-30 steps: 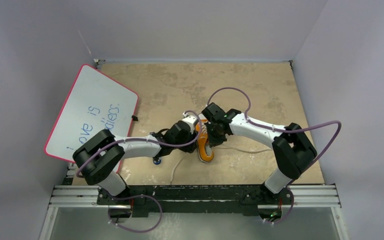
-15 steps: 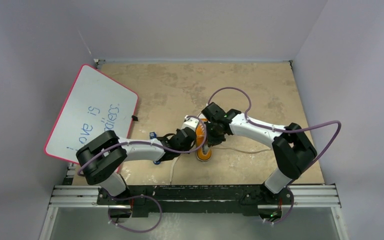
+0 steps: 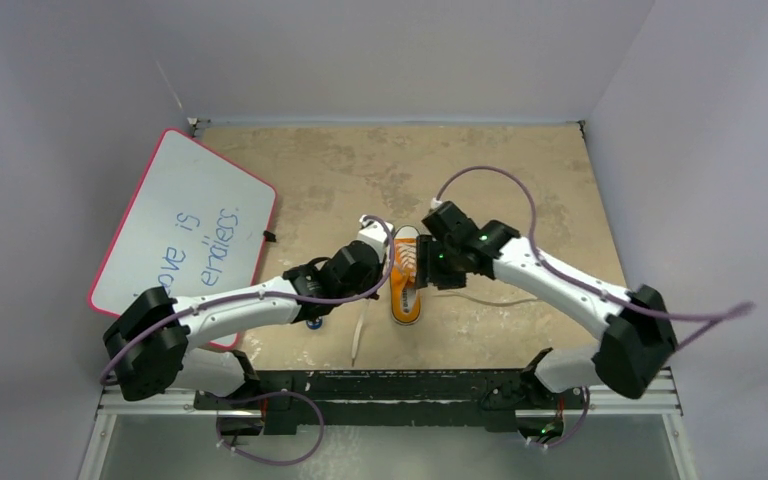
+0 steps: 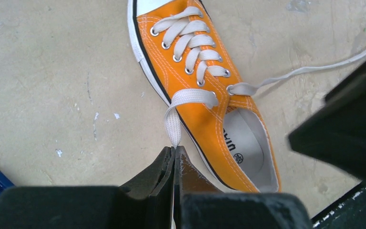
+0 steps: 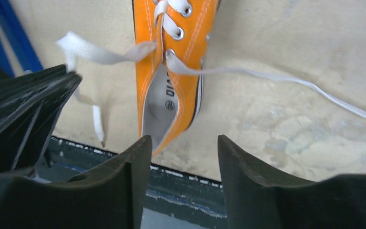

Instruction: Tie the shoes

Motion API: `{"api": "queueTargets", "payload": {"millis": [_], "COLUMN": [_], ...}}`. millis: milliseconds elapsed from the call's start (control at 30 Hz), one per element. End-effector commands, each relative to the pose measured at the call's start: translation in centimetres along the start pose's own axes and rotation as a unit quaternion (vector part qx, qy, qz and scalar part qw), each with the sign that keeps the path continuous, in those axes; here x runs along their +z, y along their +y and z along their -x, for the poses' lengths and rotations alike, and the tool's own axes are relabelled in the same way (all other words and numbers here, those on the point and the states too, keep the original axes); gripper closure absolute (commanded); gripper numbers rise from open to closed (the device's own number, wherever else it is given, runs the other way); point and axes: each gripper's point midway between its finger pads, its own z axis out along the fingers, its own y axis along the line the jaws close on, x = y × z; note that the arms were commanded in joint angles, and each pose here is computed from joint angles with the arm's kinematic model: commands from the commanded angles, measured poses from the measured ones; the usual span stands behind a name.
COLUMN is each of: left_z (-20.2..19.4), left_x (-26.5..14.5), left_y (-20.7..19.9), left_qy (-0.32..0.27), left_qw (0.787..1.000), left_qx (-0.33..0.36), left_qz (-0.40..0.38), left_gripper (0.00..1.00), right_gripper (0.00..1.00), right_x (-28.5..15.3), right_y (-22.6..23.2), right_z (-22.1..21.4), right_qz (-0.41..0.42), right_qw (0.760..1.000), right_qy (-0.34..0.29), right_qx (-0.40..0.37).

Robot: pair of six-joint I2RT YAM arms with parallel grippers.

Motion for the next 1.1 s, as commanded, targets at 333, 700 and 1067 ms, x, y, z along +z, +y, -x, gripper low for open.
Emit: {"api": "queueTargets", "payload": {"millis": [333, 700, 1067], "left_z": [3.3, 4.5, 2.9], "left_x": [-0.2, 0.3, 0.2], "left_y": [-2.6, -2.8, -2.4], "left_qy": [-0.04, -0.062, -0.051], "left_qw": [0.996, 0.988, 0.992], "left_qx": [0.048, 0.123, 0.088], "left_qz": [-0.064, -0.071, -0.072], "left_gripper": [1.0, 1.0, 1.0], "right_gripper": [0.2, 0.28, 0.29], "right_x": [-4.4, -1.6, 1.3], "right_y": [-15.9, -18.1, -20.1], "right_z": [0.1, -0.5, -1.5], "right_qz": [-0.17, -0.189, -0.209], "right_qw": [0.902, 0.875, 0.877], "right_qy": [-0.007, -0.007, 0.005], "right_qx": [0.396, 0.446, 0.432]}}
